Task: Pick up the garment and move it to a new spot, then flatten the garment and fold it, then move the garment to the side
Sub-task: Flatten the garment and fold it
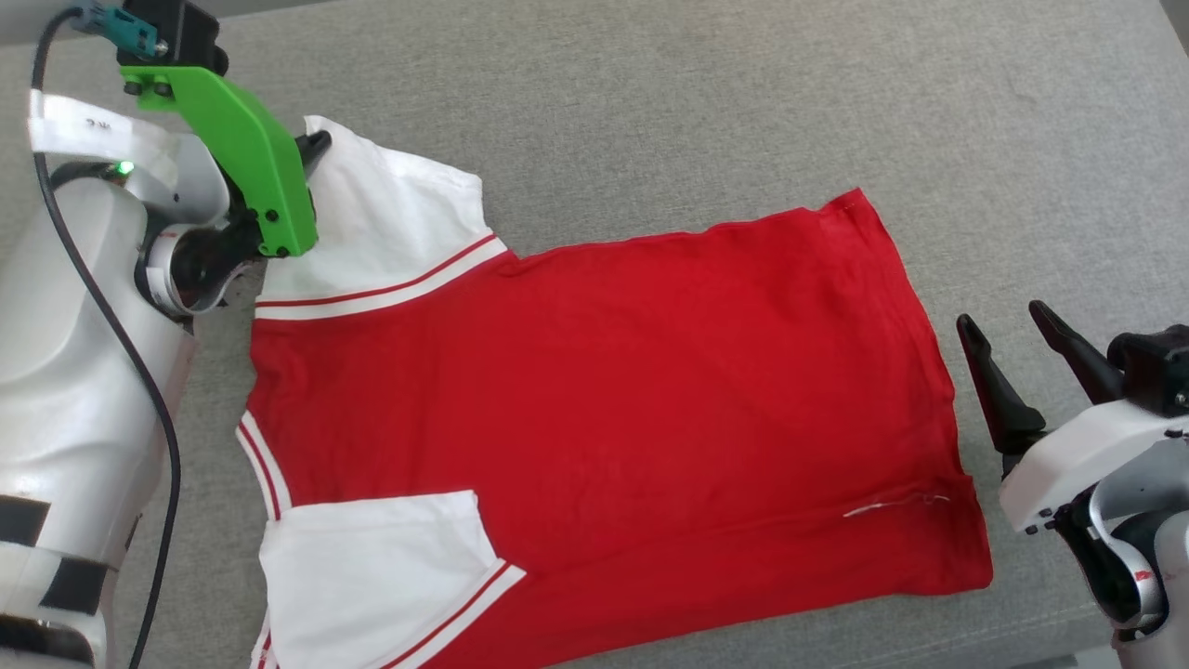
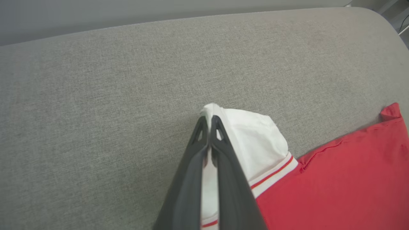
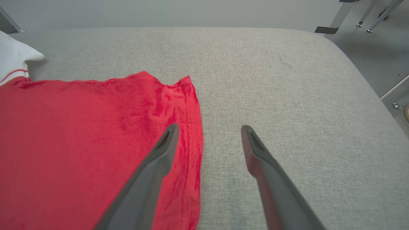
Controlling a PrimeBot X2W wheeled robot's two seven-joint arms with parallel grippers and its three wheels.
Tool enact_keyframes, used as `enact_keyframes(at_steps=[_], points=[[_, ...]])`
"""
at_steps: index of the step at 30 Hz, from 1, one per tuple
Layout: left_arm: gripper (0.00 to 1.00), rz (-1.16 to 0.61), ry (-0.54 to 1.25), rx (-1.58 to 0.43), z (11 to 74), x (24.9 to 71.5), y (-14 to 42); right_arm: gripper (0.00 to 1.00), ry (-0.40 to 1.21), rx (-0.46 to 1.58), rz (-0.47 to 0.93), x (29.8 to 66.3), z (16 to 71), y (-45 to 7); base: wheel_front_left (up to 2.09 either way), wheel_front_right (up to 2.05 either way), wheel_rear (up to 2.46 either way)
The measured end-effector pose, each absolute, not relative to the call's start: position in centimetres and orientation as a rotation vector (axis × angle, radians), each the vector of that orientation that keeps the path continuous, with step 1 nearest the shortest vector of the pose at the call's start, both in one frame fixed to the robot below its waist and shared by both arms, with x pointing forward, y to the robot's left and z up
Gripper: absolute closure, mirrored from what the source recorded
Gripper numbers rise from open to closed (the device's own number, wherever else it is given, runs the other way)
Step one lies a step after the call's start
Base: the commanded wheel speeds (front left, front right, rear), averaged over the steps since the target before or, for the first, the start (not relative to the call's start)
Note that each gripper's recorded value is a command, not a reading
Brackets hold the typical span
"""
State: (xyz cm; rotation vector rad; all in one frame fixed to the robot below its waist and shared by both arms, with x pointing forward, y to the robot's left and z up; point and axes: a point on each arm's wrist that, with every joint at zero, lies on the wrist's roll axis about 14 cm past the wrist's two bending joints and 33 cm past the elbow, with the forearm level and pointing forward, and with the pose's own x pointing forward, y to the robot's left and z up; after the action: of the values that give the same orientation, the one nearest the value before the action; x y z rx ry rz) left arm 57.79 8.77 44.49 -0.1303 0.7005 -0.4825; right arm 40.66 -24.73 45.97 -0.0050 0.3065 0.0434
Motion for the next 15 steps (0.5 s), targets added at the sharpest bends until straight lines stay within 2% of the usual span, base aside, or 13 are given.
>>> enact_keyframes(at_steps=[5,15], points=[[1.0,-0.494,0.632,-0.126,47.2,55.2,9.4,0.0,0.492,-0.005,0.108,42.0,45.1,-24.3,0.0,0.0,0.0],[1.0,-0.484,0.581,-0.137,48.9,51.3,10.6,0.0,0.694,-0.047,0.21,46.1,44.3,-23.0,0.0,0.0,0.0]])
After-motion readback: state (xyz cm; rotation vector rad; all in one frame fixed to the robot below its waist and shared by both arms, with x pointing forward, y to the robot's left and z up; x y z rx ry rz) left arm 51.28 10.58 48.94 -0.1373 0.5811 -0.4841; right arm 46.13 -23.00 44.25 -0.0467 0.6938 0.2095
